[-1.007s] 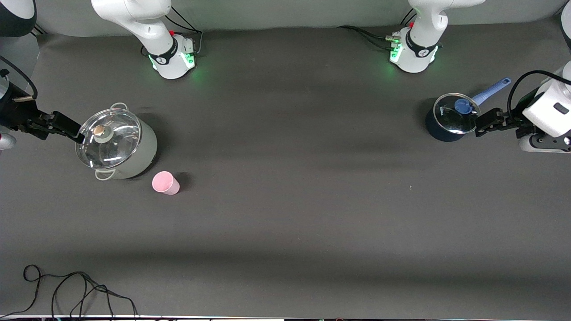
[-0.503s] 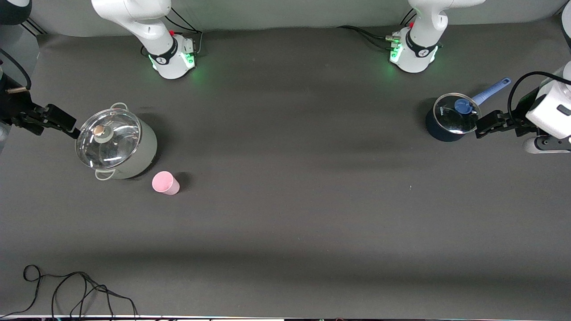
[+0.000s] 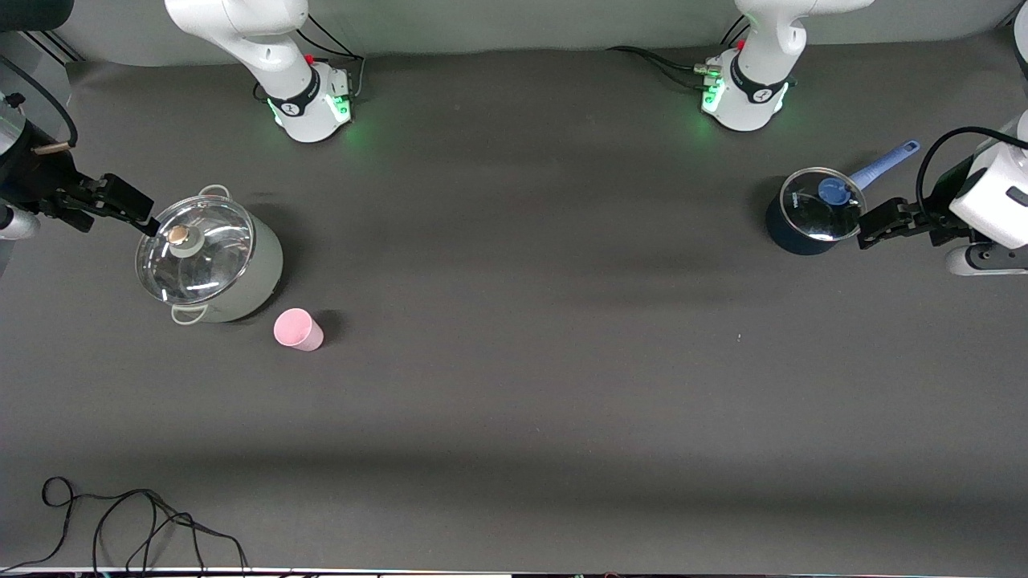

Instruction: Transfer pink cup from left to right arm

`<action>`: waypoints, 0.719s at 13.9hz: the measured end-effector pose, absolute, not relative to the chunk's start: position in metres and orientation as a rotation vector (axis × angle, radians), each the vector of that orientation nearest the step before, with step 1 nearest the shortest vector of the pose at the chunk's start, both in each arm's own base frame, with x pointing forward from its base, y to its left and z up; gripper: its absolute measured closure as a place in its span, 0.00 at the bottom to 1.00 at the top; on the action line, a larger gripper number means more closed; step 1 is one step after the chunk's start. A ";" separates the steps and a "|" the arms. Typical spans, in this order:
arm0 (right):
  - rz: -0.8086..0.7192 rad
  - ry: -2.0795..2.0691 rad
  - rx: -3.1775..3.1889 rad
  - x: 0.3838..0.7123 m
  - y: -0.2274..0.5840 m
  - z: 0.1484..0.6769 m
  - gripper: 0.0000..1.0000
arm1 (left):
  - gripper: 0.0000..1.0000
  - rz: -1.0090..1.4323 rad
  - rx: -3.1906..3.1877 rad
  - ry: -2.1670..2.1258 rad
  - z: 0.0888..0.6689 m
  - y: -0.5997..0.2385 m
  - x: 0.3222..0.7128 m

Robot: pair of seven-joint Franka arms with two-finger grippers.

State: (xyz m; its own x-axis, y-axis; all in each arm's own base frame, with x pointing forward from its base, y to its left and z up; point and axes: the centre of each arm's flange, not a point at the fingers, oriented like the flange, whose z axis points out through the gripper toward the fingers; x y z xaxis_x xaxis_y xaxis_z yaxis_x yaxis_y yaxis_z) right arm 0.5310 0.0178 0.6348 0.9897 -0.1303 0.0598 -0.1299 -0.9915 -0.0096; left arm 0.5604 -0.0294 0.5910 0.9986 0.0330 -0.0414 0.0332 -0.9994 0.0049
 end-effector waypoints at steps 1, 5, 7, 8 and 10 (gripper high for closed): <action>-0.092 0.206 -3.128 0.531 0.017 0.634 0.00 | 0.00 -0.064 3.135 0.052 0.591 -0.029 0.560; -0.070 0.187 -3.131 0.533 0.024 0.627 0.00 | 0.00 -0.061 3.135 0.052 0.592 -0.029 0.561; -0.052 0.181 -3.133 0.537 0.026 0.624 0.00 | 0.00 -0.057 3.135 0.052 0.593 -0.030 0.561; -0.042 0.181 -3.133 0.540 0.026 0.624 0.00 | 0.00 -0.055 3.135 0.051 0.594 -0.030 0.561; -0.029 0.179 -3.133 0.545 0.027 0.627 0.00 | 0.00 -0.052 3.135 0.050 0.595 -0.030 0.561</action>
State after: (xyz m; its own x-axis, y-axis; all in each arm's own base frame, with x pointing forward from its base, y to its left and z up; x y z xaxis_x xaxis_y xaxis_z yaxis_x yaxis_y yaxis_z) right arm 0.5450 0.0267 0.6274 0.9933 -0.1140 0.0183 -0.1140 -0.9935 -0.0044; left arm 0.5608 -0.0301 0.5948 0.9989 0.0318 -0.0335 0.0321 -0.9995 0.0056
